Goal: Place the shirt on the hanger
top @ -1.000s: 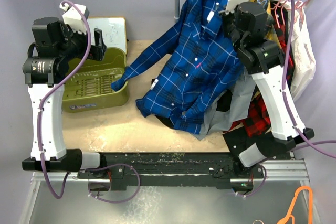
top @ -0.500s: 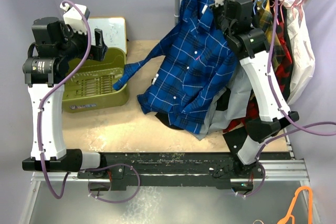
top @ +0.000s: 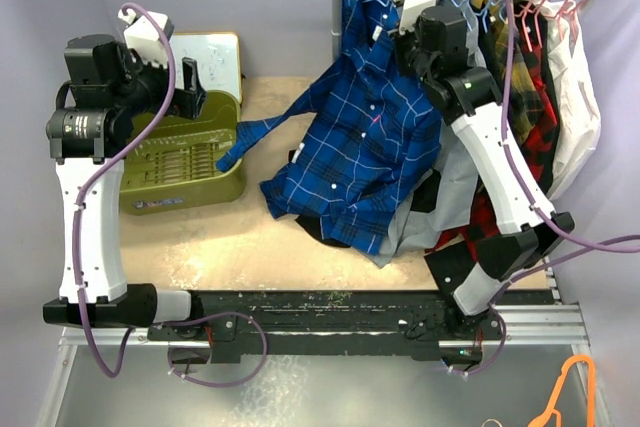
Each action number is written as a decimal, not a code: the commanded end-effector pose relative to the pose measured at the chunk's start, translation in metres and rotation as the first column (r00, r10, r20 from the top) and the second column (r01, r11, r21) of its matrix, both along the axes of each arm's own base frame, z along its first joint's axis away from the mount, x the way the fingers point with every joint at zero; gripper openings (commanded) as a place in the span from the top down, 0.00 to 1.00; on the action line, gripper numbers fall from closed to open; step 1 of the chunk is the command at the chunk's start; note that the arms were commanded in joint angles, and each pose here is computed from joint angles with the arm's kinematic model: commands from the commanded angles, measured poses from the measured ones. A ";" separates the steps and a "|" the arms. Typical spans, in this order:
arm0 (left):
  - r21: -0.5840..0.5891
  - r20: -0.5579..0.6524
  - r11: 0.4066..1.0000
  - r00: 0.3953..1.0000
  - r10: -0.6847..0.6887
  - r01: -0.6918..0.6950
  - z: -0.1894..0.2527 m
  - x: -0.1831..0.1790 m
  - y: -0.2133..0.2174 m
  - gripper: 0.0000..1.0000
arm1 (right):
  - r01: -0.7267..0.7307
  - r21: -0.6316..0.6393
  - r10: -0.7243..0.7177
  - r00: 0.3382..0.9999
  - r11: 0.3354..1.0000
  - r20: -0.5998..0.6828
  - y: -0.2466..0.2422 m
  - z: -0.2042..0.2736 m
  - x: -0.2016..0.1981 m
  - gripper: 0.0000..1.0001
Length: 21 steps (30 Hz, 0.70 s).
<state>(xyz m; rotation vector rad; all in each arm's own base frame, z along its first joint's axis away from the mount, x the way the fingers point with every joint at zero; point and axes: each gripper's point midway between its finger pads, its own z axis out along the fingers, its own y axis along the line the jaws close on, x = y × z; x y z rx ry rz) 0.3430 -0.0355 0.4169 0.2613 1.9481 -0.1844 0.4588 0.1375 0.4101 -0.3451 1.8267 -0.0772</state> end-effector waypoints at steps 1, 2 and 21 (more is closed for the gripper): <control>-0.025 0.028 1.000 0.999 -0.015 0.015 0.006 -0.001 -0.002 0.01 | -0.043 0.088 0.041 0.999 0.995 0.024 0.005 0.007 -0.015 1.00; -0.025 0.027 1.000 1.000 -0.015 0.016 0.005 0.000 -0.002 0.01 | -0.048 0.095 0.046 0.999 0.994 0.018 0.005 0.003 -0.017 1.00; 0.201 -0.275 0.887 0.893 -0.357 0.416 -0.138 0.004 -0.083 0.01 | -0.068 0.218 0.097 0.987 0.974 -0.127 -0.003 -0.070 -0.064 0.81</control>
